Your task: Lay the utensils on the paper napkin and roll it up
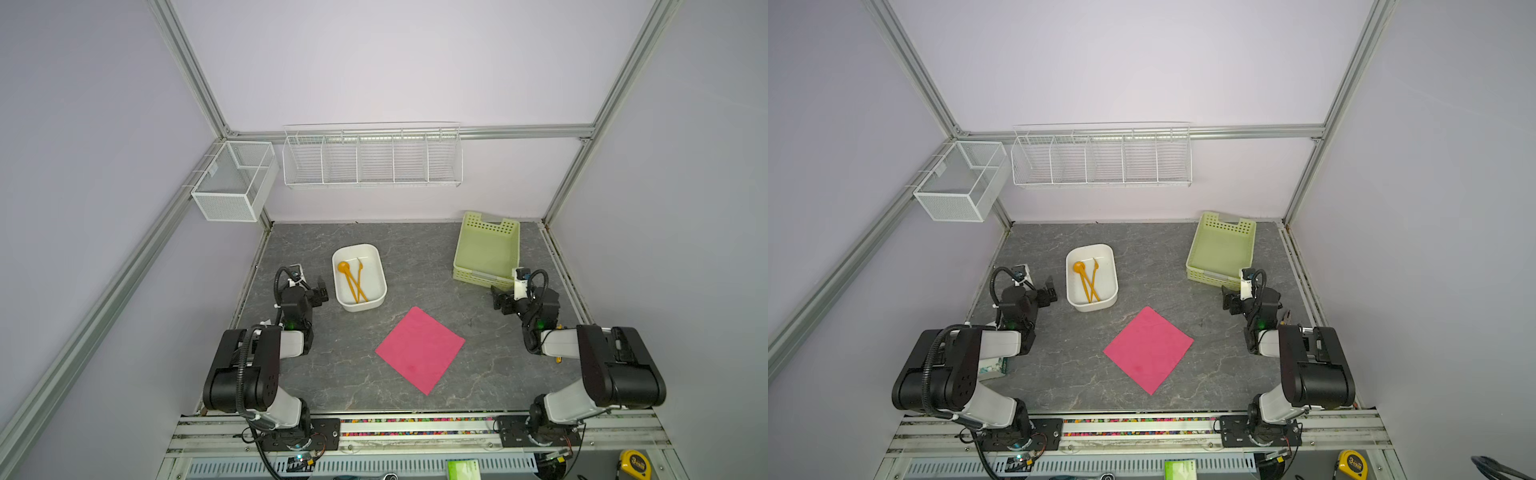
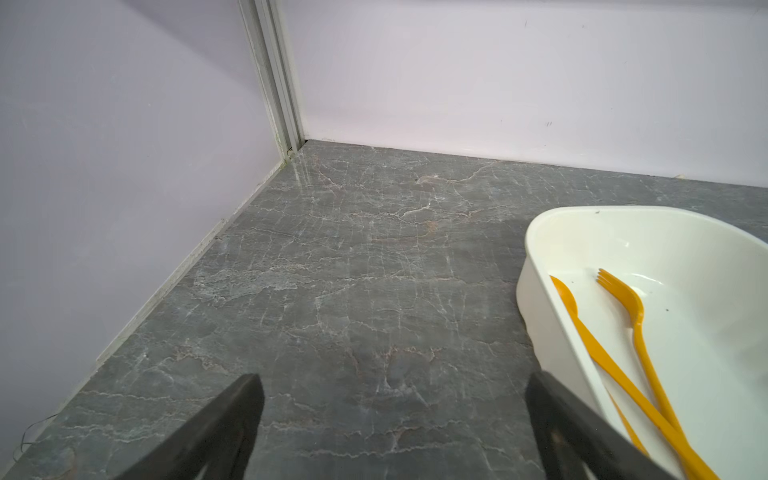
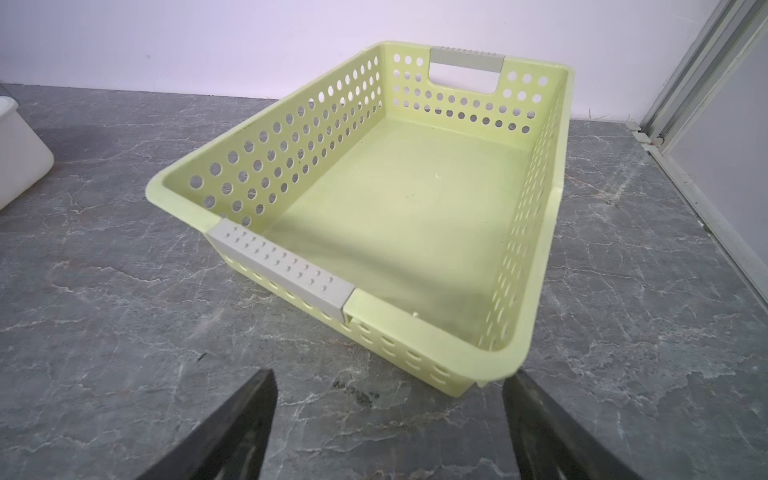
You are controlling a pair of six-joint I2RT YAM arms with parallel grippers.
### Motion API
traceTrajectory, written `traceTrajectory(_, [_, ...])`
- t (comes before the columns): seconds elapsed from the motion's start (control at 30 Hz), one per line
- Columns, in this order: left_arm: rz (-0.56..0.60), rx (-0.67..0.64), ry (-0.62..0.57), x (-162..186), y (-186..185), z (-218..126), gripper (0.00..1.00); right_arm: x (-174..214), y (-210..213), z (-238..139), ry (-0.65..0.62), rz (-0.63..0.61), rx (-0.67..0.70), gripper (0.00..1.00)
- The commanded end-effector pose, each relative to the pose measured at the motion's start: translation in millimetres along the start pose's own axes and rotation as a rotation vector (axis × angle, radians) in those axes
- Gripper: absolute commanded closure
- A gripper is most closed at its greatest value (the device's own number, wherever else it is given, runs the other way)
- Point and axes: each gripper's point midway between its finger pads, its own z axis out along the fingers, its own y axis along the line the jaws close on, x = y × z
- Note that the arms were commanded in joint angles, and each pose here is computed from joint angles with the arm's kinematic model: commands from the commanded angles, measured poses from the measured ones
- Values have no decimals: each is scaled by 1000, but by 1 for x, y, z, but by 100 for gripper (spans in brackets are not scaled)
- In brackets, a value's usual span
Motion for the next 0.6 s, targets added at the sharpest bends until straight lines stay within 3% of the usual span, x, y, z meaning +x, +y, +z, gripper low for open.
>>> traceTrajectory(0.0, [7,5,-12,-1,-2,1,1,-7,3,-2,-32,-37,-20,12])
traceTrajectory(0.57, [7,5,-13,-2,-2,1,1,-7,3,-2,-34,-38,-19,12])
